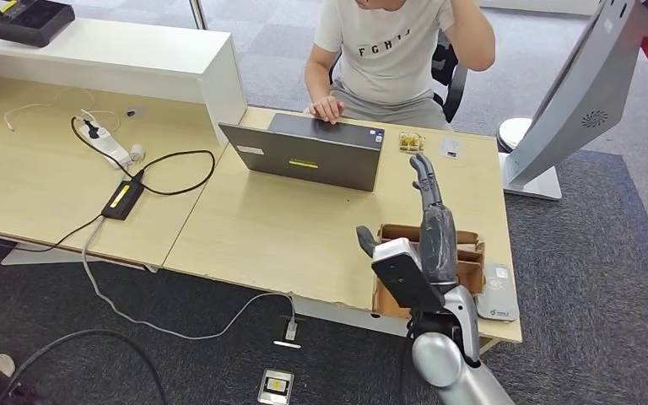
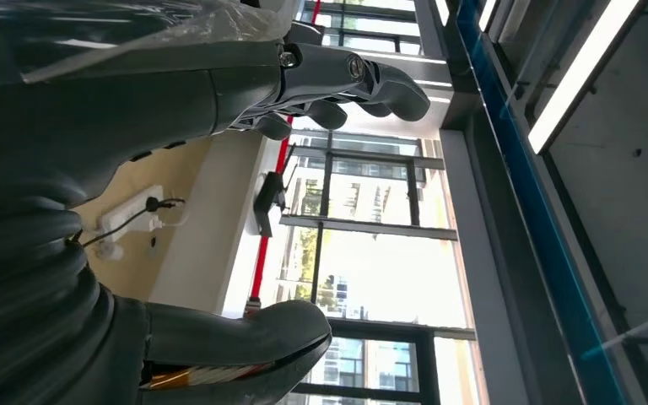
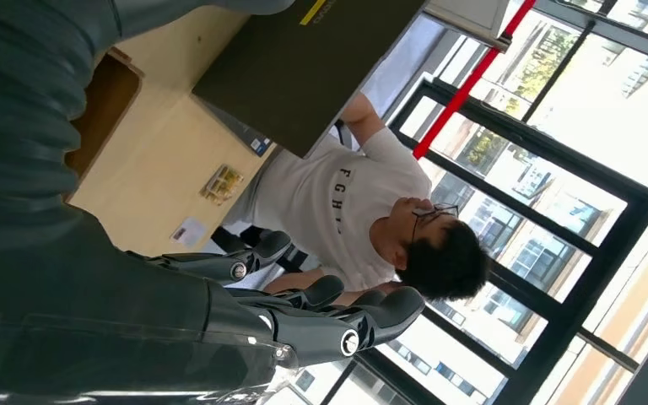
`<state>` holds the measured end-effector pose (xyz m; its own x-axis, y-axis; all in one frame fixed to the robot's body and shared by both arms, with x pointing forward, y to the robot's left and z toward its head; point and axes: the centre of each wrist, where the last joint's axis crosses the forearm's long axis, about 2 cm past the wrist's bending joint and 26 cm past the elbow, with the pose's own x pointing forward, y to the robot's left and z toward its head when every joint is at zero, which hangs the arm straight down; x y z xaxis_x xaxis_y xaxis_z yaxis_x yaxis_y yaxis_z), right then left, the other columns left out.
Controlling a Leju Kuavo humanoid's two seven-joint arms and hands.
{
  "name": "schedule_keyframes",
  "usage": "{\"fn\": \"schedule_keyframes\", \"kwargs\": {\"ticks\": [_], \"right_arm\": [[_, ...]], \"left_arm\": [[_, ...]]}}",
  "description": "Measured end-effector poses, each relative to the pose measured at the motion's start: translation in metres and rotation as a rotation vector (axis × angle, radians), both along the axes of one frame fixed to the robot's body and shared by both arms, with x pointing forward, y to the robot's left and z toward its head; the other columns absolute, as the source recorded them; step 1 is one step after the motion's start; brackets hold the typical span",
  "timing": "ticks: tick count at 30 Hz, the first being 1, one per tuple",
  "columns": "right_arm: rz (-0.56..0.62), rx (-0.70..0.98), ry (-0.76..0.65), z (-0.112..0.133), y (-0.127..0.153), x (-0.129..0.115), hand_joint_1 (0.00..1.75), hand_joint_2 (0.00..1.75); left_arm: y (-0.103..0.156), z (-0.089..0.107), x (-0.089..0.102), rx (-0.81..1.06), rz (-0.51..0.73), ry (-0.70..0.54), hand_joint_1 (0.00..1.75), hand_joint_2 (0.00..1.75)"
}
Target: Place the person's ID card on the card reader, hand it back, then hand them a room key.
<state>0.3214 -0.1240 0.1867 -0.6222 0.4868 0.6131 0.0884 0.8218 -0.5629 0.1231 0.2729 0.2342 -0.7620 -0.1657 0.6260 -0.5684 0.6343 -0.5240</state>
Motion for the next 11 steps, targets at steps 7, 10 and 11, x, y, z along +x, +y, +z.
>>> {"fn": "schedule_keyframes", "kwargs": {"ticks": [7, 10, 11], "right_arm": [[-0.099, 0.108, 0.0, -0.014, -0.017, -0.028, 0.0, 1.75], [-0.129, 0.11, 0.009, -0.02, -0.027, -0.04, 0.0, 1.75], [-0.133, 0.109, 0.011, -0.021, -0.029, -0.042, 0.0, 1.75]], "left_arm": [[-0.007, -0.003, -0.006, 0.01, 0.042, 0.034, 0.07, 1.75], [-0.007, -0.006, -0.006, -0.01, 0.035, 0.044, 0.07, 1.75], [-0.007, -0.006, -0.006, -0.013, 0.034, 0.045, 0.07, 1.75]]}}
